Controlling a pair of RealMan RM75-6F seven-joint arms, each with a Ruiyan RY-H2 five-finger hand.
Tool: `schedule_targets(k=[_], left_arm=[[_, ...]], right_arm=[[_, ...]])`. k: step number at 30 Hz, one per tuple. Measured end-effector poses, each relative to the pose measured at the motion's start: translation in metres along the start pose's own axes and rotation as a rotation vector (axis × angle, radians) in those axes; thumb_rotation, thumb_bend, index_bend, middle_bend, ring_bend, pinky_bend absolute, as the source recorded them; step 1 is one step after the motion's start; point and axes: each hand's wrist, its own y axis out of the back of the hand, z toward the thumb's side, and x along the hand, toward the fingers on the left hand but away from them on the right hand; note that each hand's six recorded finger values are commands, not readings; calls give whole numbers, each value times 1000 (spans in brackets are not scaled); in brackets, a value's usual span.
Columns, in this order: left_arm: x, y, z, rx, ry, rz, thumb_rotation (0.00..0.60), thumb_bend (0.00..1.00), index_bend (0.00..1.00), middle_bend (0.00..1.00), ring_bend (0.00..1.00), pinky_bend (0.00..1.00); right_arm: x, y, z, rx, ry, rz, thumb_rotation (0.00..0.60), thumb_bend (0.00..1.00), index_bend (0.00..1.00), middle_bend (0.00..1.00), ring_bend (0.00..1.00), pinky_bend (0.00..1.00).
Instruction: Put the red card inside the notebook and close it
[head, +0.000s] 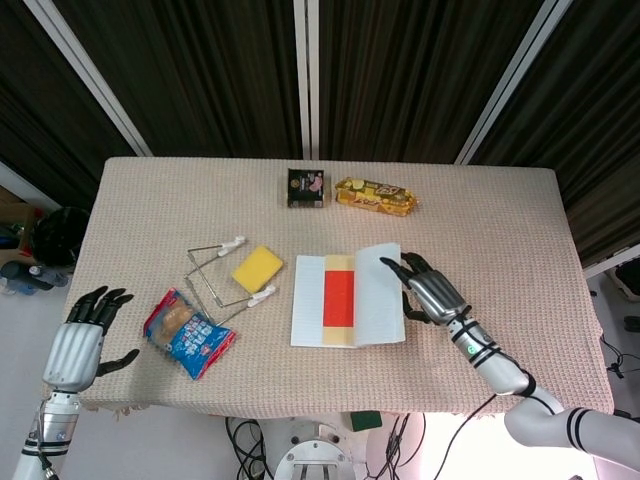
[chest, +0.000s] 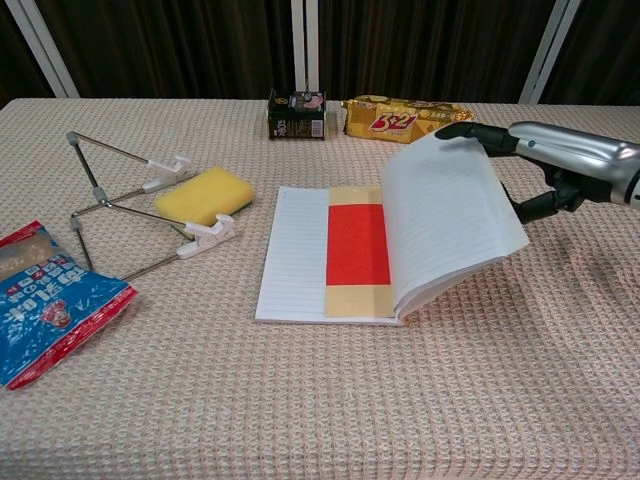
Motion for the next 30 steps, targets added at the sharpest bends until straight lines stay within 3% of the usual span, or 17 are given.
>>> schedule_targets(k=[7, 14, 17, 20, 26, 28, 30], left_arm=[[0, 1, 3, -1, -5, 8, 600, 59, 212, 156, 91, 147], [-2, 0, 0, -3, 3, 5, 600, 59, 212, 156, 91, 147], [-3, 0, -1, -4, 2, 7, 600, 59, 212, 155, 91, 147], [-3, -1, -2, -6, 2, 7, 600, 60, 212, 155, 91, 147], [0, 1, 0, -5, -7, 10, 600, 59, 212, 155, 91, 147], [0, 1, 1, -4, -11, 11, 600, 59, 212, 156, 91, 147], [1, 2, 3, -3, -15, 11, 600, 60, 212, 156, 91, 147]], right_arm=[[-22, -17, 43, 73, 110, 70, 600, 680, 33, 195, 0, 0], [-35, -57, 67, 192, 153, 169, 600, 660, 32, 190, 0, 0], [-37, -69, 69, 207, 151, 182, 600, 662, 29, 188, 0, 0], [-37, -65, 70, 185, 152, 153, 600, 652, 16, 181, 0, 0], [-35, -36, 75, 117, 177, 51, 600, 425, 0, 128, 0, 0], [-34, -30, 75, 114, 181, 40, 600, 291, 0, 78, 0, 0], [-33, -25, 78, 112, 188, 39, 600, 224, 0, 55, 0, 0]])
